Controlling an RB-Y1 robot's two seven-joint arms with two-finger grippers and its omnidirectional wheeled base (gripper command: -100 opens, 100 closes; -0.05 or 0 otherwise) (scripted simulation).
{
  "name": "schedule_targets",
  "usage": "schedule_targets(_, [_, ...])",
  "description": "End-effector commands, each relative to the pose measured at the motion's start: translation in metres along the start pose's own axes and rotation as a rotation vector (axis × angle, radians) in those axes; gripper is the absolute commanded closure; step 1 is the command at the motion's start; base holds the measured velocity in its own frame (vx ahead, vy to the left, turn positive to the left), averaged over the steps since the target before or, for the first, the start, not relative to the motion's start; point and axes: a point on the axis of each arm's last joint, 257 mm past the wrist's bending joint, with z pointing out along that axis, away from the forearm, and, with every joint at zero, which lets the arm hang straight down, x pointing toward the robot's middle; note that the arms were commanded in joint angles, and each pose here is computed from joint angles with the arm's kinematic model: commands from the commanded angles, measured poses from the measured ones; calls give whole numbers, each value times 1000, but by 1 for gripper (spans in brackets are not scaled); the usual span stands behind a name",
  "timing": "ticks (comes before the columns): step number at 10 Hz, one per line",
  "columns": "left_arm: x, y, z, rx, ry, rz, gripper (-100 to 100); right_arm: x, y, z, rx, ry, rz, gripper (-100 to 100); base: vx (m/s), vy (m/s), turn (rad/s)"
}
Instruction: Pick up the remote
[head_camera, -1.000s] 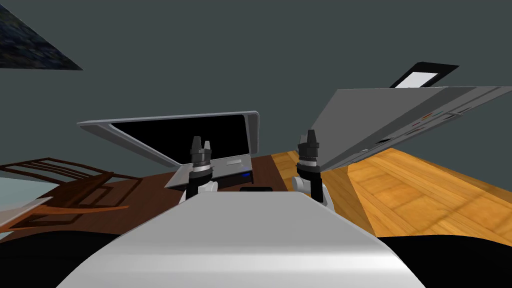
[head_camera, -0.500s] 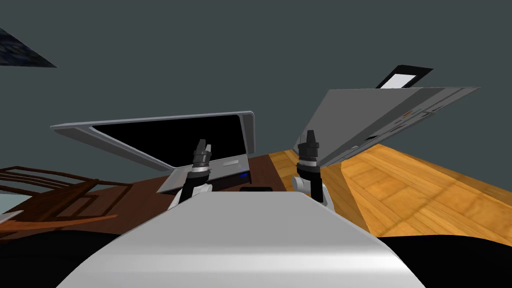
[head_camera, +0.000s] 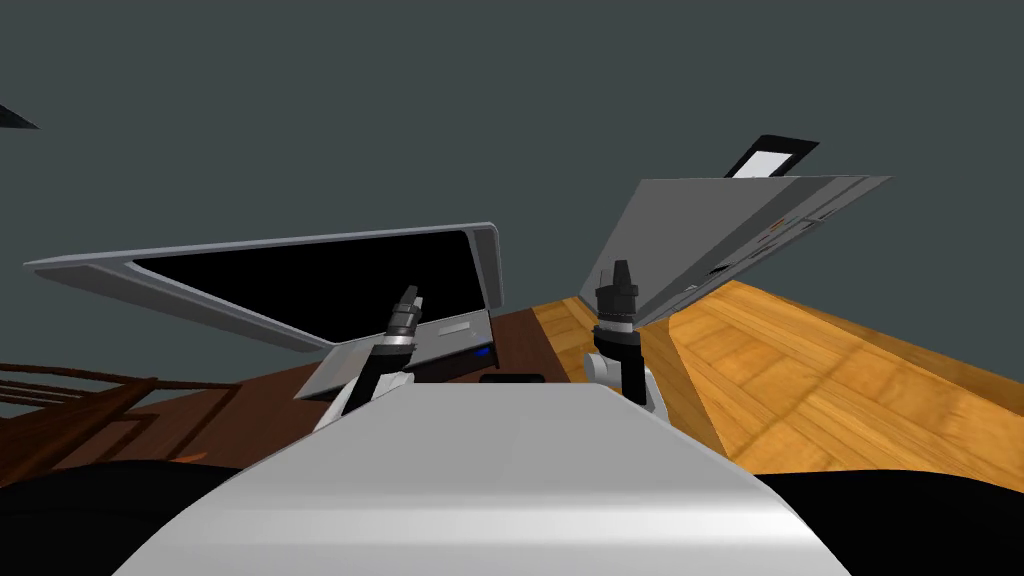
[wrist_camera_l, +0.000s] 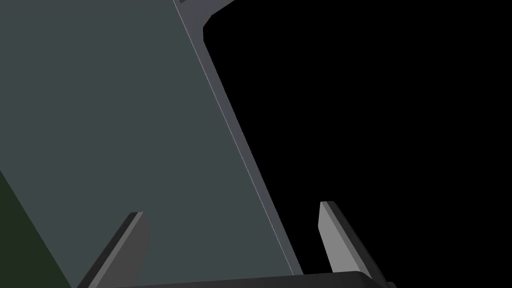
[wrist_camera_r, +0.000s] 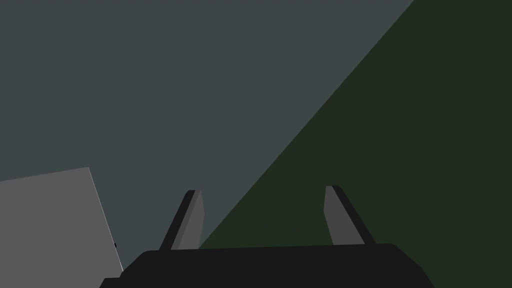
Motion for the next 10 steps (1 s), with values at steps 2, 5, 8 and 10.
schedule_targets(2, [-3, 36, -2, -87, 44, 36, -100, 0, 0, 0, 0, 0, 0, 0, 8, -46, -131])
schedule_targets(5, [-13, 85, -11, -218, 86, 70, -100, 0, 0, 0, 0, 0, 0, 0, 9, -40, -117])
schedule_targets(8, [-20, 110, -17, -287, 108, 90, -100, 0, 0, 0, 0, 0, 0, 0, 9, -33, -94])
schedule_targets(10, [-28, 136, -25, -361, 124, 102, -100, 0, 0, 0, 0, 0, 0, 0, 13, -27, -117])
